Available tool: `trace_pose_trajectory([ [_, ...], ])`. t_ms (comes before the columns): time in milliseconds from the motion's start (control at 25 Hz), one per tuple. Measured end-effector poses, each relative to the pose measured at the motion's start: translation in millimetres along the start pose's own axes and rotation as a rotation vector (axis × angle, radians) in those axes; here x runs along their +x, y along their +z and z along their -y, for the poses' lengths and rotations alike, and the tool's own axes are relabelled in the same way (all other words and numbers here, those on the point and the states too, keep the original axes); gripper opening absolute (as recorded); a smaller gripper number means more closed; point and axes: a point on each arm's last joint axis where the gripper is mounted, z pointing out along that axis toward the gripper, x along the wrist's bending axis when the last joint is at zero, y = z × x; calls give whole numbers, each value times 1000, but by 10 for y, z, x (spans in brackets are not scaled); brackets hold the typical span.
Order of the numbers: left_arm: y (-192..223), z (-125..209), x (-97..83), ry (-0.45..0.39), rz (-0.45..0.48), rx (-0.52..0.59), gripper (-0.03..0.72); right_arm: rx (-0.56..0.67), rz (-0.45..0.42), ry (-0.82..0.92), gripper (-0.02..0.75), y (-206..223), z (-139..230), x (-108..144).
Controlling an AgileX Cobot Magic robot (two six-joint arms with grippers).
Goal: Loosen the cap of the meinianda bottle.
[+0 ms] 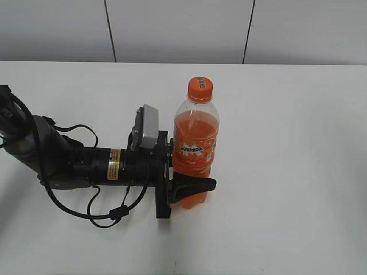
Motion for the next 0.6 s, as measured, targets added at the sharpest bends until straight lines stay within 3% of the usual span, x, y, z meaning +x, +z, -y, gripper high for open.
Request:
trace_pose_trajectory([
  [360,5,18,26,2,-33,-13,389,181,-133,79,566,557,-777,-190],
  [600,6,22,36,-4,-45,-25,389,289,-152,180,566,1056,-955,-326],
])
